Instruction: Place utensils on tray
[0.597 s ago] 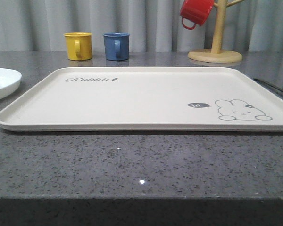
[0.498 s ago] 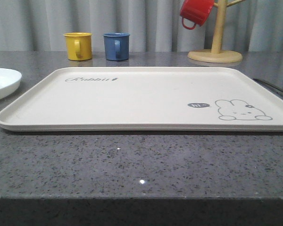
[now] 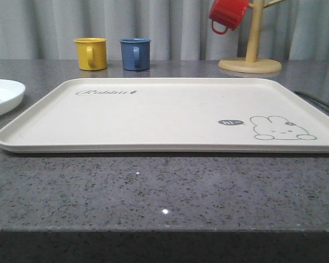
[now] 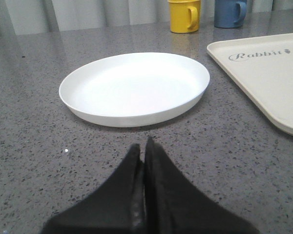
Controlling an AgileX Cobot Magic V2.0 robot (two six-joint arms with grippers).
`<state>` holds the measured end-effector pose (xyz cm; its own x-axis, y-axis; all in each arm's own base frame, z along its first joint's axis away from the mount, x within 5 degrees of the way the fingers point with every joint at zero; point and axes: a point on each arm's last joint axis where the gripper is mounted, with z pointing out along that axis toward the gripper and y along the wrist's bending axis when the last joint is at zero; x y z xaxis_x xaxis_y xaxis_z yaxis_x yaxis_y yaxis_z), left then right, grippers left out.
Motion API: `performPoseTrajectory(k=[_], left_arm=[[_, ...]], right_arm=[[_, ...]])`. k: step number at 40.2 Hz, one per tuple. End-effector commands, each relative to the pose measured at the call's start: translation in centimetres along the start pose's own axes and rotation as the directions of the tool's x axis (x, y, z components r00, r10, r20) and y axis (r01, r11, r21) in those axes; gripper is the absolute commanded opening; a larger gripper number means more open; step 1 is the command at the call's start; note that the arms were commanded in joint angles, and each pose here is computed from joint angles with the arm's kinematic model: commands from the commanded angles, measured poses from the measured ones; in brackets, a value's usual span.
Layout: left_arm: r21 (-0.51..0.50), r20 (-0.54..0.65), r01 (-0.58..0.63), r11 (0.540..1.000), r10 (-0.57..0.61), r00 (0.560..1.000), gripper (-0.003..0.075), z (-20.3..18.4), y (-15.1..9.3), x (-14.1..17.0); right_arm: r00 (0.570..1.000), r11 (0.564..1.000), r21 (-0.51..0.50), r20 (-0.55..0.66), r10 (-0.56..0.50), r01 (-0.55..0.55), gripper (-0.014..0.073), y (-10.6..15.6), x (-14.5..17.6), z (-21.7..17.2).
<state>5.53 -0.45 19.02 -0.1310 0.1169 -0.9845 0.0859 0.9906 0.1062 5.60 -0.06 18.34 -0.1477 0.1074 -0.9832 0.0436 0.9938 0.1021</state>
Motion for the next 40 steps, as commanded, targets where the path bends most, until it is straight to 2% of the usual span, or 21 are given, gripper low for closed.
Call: performPoseTrajectory(k=[1,29,35,40], left_arm=[[-0.015,0.107,0.018,1.0,-0.017,0.994,-0.0018,-0.2,0.1,-0.9],[-0.017,0.115,0.015,1.0,-0.012,0.993,-0.0018,-0.2,0.2,-1.0],[-0.037,0.199,-0.004,0.999,0.011,0.98,-0.0018,-0.4,0.3,-1.8],[-0.06,0.333,0.002,0.998,0.018,0.943,-0.0018,-0.7,0.5,-3.0]], right_arm=[[0.994,1.0,0.008,0.107,-0.014,0.013,-0.0069,0.0,-1.0,-0.2],[0.993,1.0,0.009,0.116,-0.014,0.013,-0.0069,0.0,-1.1,-0.2],[0.991,1.0,0.008,0.135,-0.011,0.01,-0.0069,0.0,-1.3,-0.2],[0.989,1.0,0.009,0.149,-0.011,0.01,-0.0069,0.0,-1.4,-0.3]])
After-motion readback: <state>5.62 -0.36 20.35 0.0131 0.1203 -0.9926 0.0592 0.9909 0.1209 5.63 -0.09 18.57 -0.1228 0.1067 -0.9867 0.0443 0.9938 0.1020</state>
